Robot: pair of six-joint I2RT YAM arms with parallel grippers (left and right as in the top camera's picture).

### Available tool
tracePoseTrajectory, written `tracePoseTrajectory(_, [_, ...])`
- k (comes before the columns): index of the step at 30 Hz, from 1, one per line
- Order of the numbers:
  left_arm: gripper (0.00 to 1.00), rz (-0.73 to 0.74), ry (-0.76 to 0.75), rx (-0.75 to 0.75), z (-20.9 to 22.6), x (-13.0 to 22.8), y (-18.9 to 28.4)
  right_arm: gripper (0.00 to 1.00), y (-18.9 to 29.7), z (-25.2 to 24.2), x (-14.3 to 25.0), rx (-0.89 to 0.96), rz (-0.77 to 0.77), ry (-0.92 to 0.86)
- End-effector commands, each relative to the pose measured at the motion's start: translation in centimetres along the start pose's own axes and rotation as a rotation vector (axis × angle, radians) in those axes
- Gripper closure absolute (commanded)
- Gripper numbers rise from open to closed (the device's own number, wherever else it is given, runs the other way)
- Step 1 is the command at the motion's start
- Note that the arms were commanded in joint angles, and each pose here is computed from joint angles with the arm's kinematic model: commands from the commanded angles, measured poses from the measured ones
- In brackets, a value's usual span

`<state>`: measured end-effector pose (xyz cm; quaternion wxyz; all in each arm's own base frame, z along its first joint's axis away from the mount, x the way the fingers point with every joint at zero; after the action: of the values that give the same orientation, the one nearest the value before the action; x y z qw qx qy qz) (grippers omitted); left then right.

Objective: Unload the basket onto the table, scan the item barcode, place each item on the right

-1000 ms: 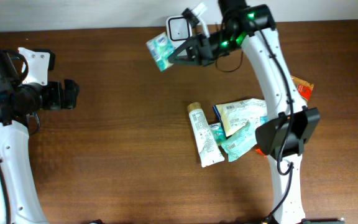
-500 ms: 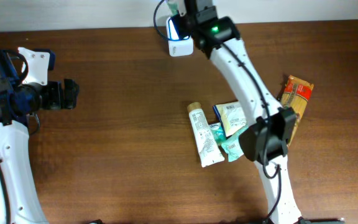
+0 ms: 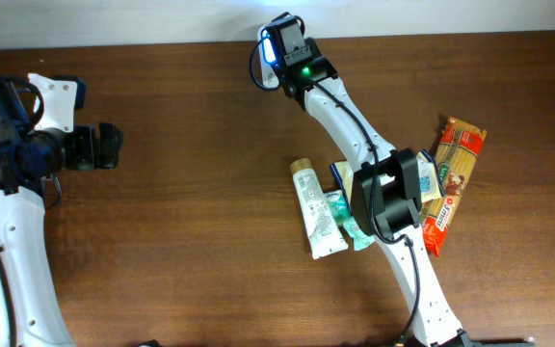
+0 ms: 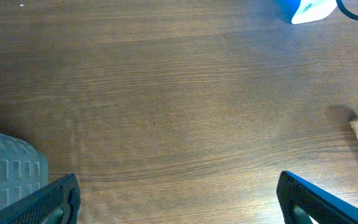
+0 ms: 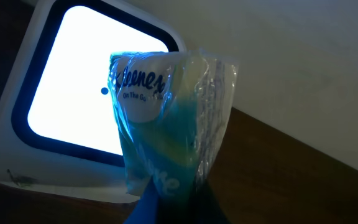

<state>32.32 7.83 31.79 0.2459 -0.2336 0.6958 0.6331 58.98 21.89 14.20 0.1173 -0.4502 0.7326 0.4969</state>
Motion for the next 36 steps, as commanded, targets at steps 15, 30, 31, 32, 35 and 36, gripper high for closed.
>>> tracePoseTrajectory(15, [0.01, -0.006, -0.015, 0.015, -0.2, -0.1, 0.0, 0.89, 24.4, 1.1, -3.4, -0.507, 0.027, 0.166])
tracePoseTrajectory(30, [0.01, -0.006, -0.015, 0.015, -0.2, -0.1, 0.0, 0.87, 35.7, -8.1, 2.9, -0.093, 0.312, -0.372])
tracePoseTrajectory(31, [0.01, -0.006, -0.015, 0.015, -0.2, -0.1, 0.0, 0.84, 34.9, -7.6, 3.4, -0.126, 0.356, -0.371])
tracePoseTrajectory(32, [0.01, -0.006, -0.015, 0.015, -0.2, -0.1, 0.0, 0.78, 34.1, -7.4, 4.0, -0.126, 0.394, -0.366])
tracePoseTrajectory(35, [0.01, -0.006, -0.015, 0.015, -0.2, -0.1, 0.0, 0.01, 33.0, -6.6, 5.2, -0.123, 0.463, -0.336])
tracePoseTrajectory(36, [0.01, -0.006, -0.015, 0.015, -0.2, -0.1, 0.0, 0.01, 33.0, -6.1, 5.2, -0.155, 0.475, -0.339])
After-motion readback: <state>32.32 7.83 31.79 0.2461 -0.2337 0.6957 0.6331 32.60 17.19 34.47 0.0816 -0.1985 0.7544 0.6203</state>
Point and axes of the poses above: each gripper's point midway between its finger pads, its own y axis back along the fingers, its own z axis along the line the jaws close on, x = y × z, the point moved 7 cm from there along y, back along the fingers, and after that the axes turned 5 degrees about y, right-handed, at the moved point
